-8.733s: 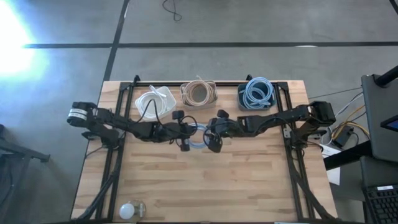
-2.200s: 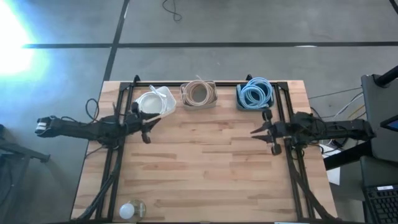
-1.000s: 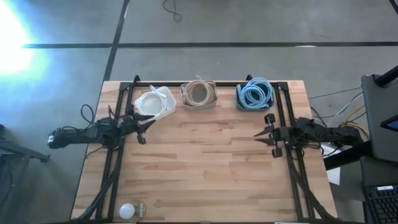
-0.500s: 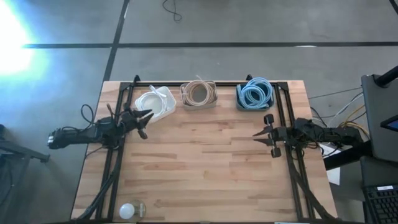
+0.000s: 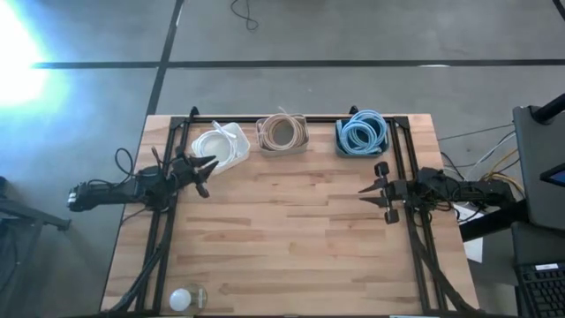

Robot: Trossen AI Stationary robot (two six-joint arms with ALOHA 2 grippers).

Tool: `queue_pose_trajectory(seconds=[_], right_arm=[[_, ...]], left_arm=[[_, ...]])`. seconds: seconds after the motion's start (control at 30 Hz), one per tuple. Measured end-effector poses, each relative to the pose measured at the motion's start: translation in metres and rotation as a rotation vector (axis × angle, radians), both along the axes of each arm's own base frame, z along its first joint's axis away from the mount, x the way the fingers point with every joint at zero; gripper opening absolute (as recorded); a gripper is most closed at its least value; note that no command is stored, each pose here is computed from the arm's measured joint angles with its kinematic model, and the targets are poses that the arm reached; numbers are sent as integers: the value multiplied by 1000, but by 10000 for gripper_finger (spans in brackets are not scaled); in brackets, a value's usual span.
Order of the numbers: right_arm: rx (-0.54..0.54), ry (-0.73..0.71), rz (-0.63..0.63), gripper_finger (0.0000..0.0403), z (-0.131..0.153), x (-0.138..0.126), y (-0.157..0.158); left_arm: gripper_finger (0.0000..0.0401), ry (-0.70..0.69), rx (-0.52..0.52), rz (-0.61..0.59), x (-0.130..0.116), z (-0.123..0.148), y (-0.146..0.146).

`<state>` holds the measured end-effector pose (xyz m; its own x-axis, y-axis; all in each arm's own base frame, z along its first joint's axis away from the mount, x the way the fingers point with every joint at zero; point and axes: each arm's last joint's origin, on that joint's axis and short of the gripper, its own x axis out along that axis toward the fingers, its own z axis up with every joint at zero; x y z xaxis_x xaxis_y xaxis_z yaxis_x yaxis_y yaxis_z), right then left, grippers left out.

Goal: Sort HDMI cables
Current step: Return to Home Position

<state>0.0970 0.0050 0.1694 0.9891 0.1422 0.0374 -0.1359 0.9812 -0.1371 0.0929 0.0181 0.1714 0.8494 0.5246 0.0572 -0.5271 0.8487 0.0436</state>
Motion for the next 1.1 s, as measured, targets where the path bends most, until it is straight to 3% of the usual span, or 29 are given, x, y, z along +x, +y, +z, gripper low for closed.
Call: queue_pose_trajectory(seconds=[0.43,1.1], right_arm=[[2,0,0,68,0,0,0],[2,0,0,90,0,0,0]], left_arm=[[104,0,-1,0,0,0,0],[104,1,-1,0,0,0,0]])
